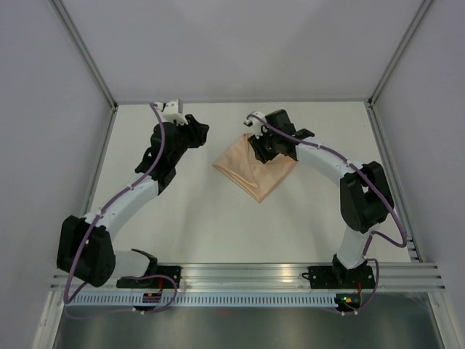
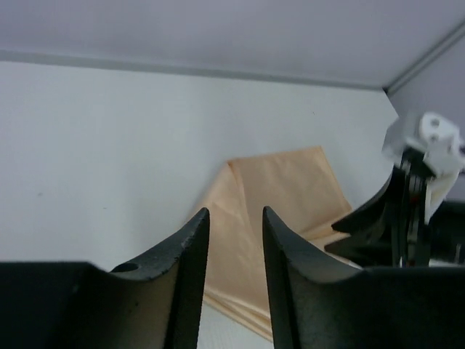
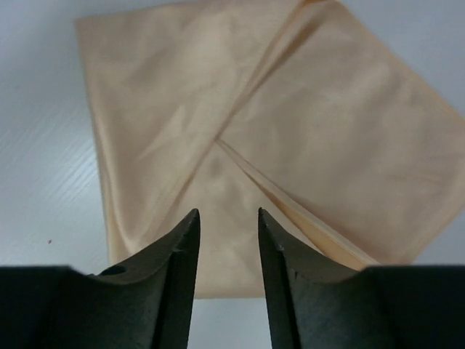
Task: Fold the napkin, place the utensils inside, and roll it up
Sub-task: Roll the napkin with the utensil
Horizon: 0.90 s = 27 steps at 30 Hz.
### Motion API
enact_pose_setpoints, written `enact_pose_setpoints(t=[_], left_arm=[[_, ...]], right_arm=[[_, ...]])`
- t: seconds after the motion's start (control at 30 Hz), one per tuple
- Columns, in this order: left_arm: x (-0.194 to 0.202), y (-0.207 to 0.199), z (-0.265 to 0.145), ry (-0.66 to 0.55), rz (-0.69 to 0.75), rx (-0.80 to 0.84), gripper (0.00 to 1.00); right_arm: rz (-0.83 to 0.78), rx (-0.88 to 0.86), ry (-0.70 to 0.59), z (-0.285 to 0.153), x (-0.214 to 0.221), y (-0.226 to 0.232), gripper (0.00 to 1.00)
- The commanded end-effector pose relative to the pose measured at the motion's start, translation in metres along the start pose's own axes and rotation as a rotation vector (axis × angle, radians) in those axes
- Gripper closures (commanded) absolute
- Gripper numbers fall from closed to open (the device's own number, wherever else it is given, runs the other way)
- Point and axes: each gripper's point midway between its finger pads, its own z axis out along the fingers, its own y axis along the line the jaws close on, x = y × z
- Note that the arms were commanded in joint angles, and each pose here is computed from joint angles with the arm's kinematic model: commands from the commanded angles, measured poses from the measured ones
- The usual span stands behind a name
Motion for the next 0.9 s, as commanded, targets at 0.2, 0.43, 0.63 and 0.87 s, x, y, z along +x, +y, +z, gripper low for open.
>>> enact_pose_setpoints(t=[0.2, 0.43, 0.63, 0.87], left_arm=[[-0.038, 0.033, -0.067, -0.107, -0.077, -0.197, 0.53], [-0.040, 0.036, -0.073, -0.102, -0.058, -0.191, 0.52], [-0.035, 0.038, -0.071, -0.089, -0.058, -0.183, 0.51], [-0.026, 0.041, -0.066, -0.068, -0.066, -0.175, 0.51]], right_arm=[[-0.273, -0.076, -0.057, 0.027, -0.006, 0.092, 0.42], [-0.254, -0.007, 0.004, 0.046, 0.000, 0.109, 0.37], [-0.285, -0.004, 0.041, 0.057, 0.017, 0.118, 0.34], [-0.303, 0.021, 0.060, 0.066, 0.025, 0.120, 0.33]])
